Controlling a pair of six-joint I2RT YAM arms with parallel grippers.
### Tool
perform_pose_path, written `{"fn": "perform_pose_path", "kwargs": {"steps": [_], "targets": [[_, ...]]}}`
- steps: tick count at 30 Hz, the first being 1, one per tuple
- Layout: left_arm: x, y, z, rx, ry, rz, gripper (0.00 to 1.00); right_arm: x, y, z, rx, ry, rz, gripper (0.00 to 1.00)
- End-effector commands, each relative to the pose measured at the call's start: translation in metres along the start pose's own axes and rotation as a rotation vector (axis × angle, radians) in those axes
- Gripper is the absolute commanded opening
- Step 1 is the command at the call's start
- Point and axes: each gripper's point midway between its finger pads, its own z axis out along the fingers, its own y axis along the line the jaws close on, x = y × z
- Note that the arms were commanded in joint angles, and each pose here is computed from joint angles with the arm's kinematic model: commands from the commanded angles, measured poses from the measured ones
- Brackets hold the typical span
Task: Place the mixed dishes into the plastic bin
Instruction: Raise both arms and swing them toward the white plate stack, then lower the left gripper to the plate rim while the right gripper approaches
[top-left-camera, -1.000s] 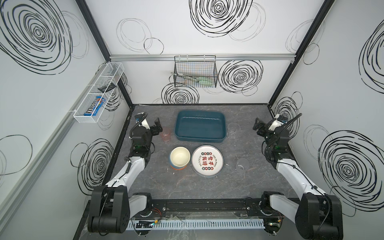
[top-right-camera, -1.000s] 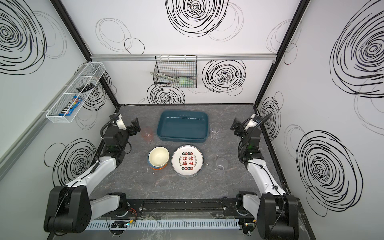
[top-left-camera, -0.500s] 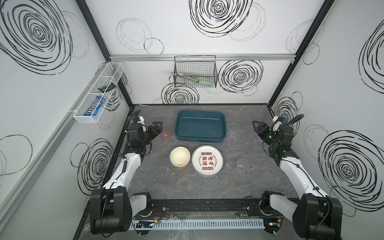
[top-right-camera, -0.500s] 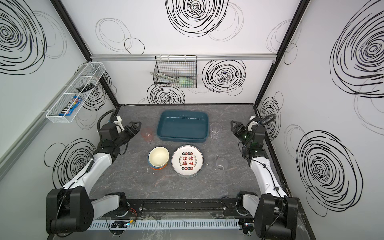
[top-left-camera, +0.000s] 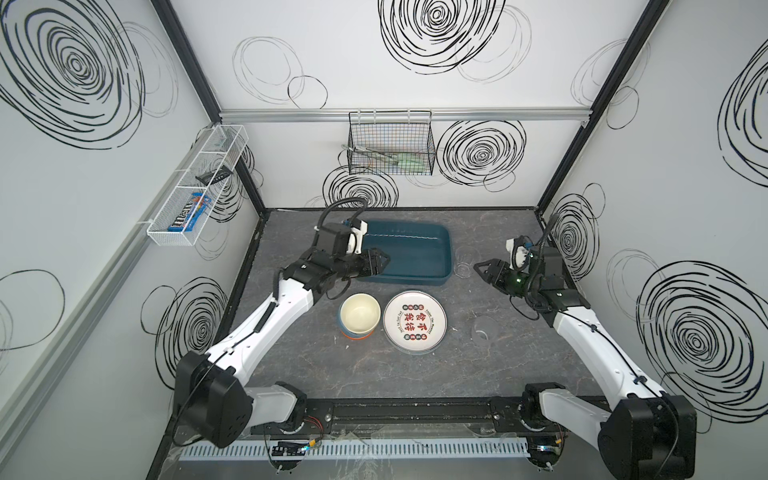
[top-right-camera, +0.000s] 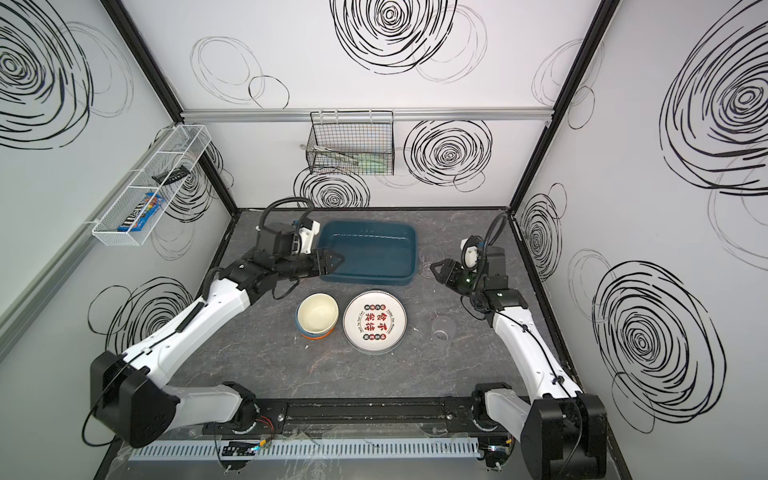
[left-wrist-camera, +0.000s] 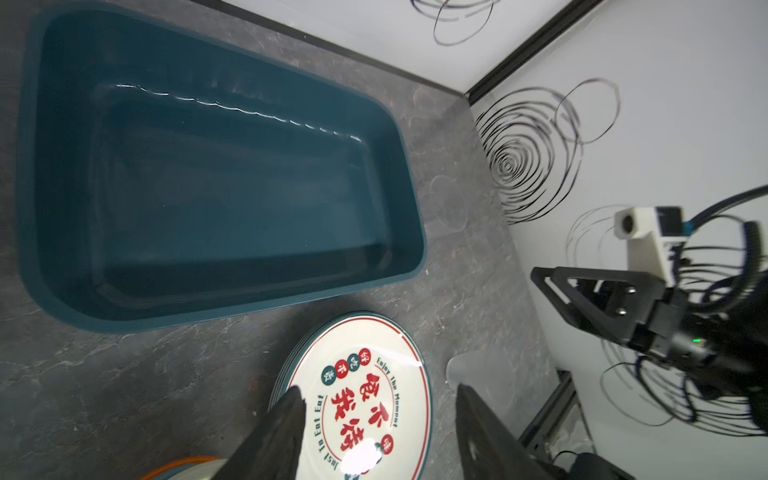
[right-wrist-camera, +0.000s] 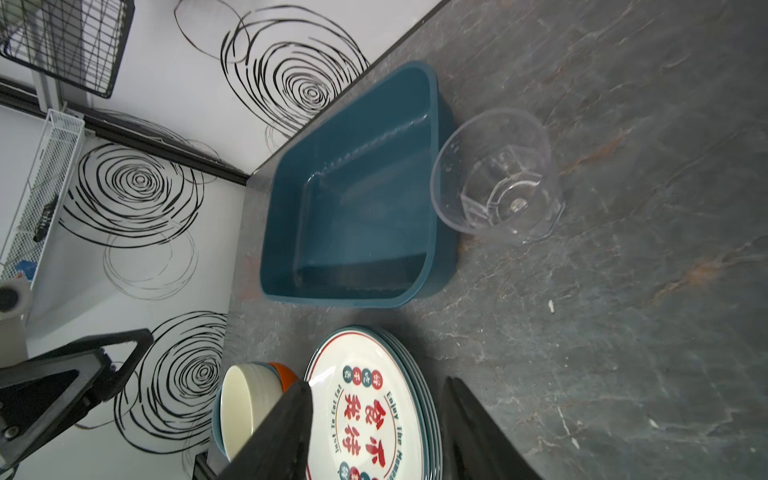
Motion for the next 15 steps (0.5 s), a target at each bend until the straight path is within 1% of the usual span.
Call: {"fn": "perform_pose_path", "kwargs": {"steps": [1,6,9,13,15], "targets": [[0.019,0.005,0.02,-0.141,0.118,0.096,0.65,0.023,0.003,0.001,0.023,0.101,-0.013,0.57],[0.04,0.001,0.056,-0.225,0.238,0.2,0.69,0.049,0.008,0.005,0.029,0.179,-0.025,0.58],[0.05,0.004,0.073,-0.299,0.297,0.267,0.7,0.061,0.013,0.006,0.033,0.216,-0.045,0.62],[0.057,0.013,0.085,-0.413,0.323,0.348,0.69,0.071,0.019,0.006,0.041,0.236,-0.055,0.65],[0.062,0.017,0.09,-0.43,0.345,0.359,0.7,0.076,0.02,0.006,0.045,0.25,-0.06,0.66]]}}
